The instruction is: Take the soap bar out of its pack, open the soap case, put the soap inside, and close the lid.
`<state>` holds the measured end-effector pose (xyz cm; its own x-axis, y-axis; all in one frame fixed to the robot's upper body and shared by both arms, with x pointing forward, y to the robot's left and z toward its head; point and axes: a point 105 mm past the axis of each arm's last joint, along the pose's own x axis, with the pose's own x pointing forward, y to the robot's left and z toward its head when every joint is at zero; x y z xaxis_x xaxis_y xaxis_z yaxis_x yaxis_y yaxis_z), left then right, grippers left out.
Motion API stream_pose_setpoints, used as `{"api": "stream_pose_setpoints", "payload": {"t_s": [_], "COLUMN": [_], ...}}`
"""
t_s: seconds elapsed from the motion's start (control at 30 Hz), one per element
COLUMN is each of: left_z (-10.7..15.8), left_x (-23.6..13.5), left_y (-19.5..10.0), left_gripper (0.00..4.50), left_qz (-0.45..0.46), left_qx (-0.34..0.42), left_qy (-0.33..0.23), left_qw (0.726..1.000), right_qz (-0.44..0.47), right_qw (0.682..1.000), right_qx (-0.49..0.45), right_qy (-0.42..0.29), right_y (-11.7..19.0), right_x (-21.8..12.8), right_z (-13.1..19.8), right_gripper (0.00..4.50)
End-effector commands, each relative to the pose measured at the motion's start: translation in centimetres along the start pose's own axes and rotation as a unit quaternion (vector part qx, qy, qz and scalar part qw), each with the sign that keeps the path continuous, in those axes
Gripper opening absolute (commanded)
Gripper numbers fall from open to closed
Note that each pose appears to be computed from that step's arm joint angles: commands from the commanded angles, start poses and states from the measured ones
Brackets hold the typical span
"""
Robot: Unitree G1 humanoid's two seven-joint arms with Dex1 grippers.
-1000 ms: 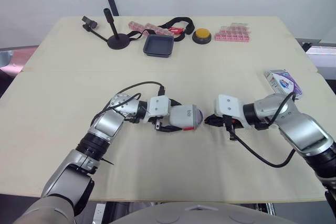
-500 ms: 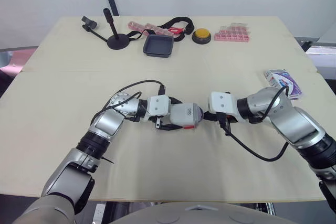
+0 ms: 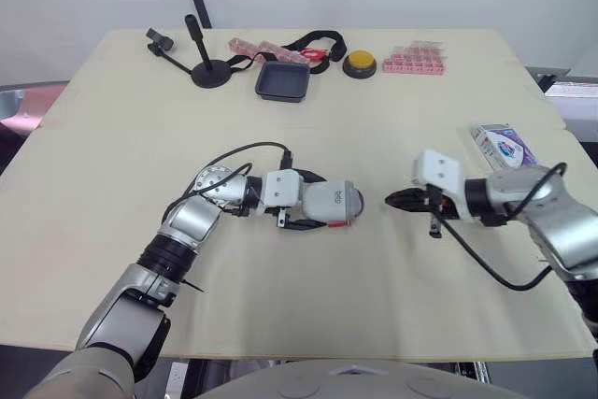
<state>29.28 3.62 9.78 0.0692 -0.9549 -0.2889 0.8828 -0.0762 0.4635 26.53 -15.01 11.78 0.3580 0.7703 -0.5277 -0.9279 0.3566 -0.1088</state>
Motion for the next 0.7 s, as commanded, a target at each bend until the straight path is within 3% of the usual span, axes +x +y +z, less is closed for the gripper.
{"api": "stream_pose_setpoints", "payload": {"t_s": [0.03,0.17,0.43,0.7], "left_z": [0.6,0.8,1.5,1.6], "left_x": [-1.0,-1.0,-0.8,-0.7], "left_y": [1.0,1.6,1.4,1.4], "left_gripper": [3.47,3.47,3.47,3.47], "left_qz": [0.035,0.066,0.076,0.071], "left_qx": [0.023,0.048,0.111,0.131], "left_qy": [-0.02,-0.036,-0.059,-0.066], "left_qw": [0.999,0.996,0.989,0.987], "right_qz": [0.013,0.029,0.041,0.068], "right_qw": [0.997,0.974,0.917,0.902], "right_qx": [0.062,0.198,0.354,0.388], "right_qy": [-0.036,-0.108,-0.176,-0.179], "right_y": [1.5,3.8,4.4,4.6], "right_x": [-1.4,-1.3,-0.1,0.9], "right_z": [-0.2,-0.6,0.8,2.1], "right_gripper": [0.57,1.93,4.49,4.49]}}
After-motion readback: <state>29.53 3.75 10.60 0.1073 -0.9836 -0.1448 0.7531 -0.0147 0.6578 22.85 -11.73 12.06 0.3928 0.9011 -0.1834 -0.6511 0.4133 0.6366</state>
